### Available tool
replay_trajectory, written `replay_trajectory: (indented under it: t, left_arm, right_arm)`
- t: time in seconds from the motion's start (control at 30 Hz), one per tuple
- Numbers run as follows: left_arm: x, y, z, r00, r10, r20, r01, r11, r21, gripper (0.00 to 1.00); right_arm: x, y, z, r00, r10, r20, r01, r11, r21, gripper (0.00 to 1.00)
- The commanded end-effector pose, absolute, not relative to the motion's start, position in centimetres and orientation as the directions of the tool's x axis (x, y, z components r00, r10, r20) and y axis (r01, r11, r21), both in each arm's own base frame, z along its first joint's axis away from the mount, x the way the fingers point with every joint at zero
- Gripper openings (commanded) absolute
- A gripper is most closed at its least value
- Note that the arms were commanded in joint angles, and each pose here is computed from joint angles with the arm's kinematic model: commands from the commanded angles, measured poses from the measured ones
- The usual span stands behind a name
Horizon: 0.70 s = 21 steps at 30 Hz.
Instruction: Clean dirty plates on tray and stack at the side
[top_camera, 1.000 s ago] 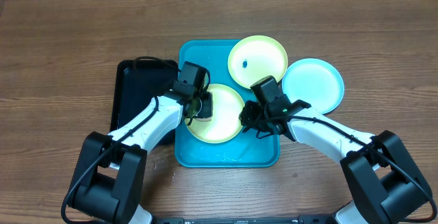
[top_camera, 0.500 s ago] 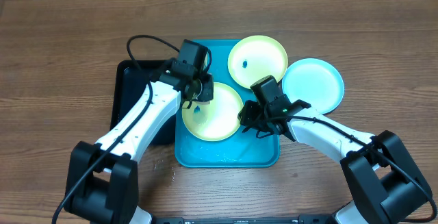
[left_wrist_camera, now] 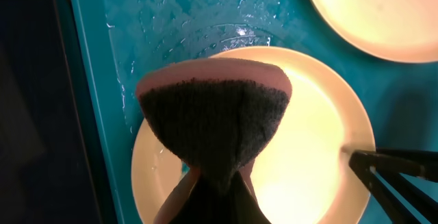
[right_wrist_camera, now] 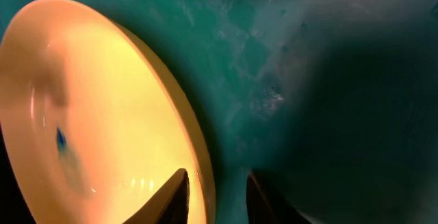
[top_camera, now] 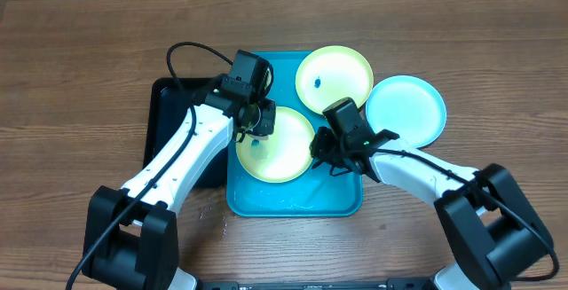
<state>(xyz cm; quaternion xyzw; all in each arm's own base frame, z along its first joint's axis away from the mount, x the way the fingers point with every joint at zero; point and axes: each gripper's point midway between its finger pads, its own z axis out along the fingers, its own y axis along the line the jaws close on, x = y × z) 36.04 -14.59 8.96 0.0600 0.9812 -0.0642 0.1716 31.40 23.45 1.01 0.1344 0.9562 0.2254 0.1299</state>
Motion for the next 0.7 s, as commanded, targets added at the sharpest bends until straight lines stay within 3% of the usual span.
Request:
replay_trajectory:
  t: [0.0,0.07,0.1,0.67]
  left_arm:
    - [35.4,-14.4,9.0,-0.934,0.115,-0.339,0.158,0.982,-0.102,0.04]
    - [35.1,-14.4,8.9,-0.937,0.116,-0.328,0.159,0.982,-0.106,0.04]
    - [35.0,-14.4,8.8,-0.939,0.118,-0.322,0.160,0.981,-0.108,0.04]
    - [34.1,-15.0,7.4,-0.951,0.151,-0.271,0.188,0.975,-0.116,0.04]
  right_arm:
    - [31.2,23.6,0.3,-0.928,0.323,-0.185,0.211,0.866,0.454,0.20]
    - [31.3,23.7,0.3,-0.928,0.324,-0.185,0.211,0.865,0.456,0.05]
    - [31.3,23.7,0.3,-0.928,0.325,-0.184,0.212,0.864,0.457,0.04]
    - [30.3,23.3,1.6,-0.953,0.258,-0.157,0.177,0.898,0.402,0.05]
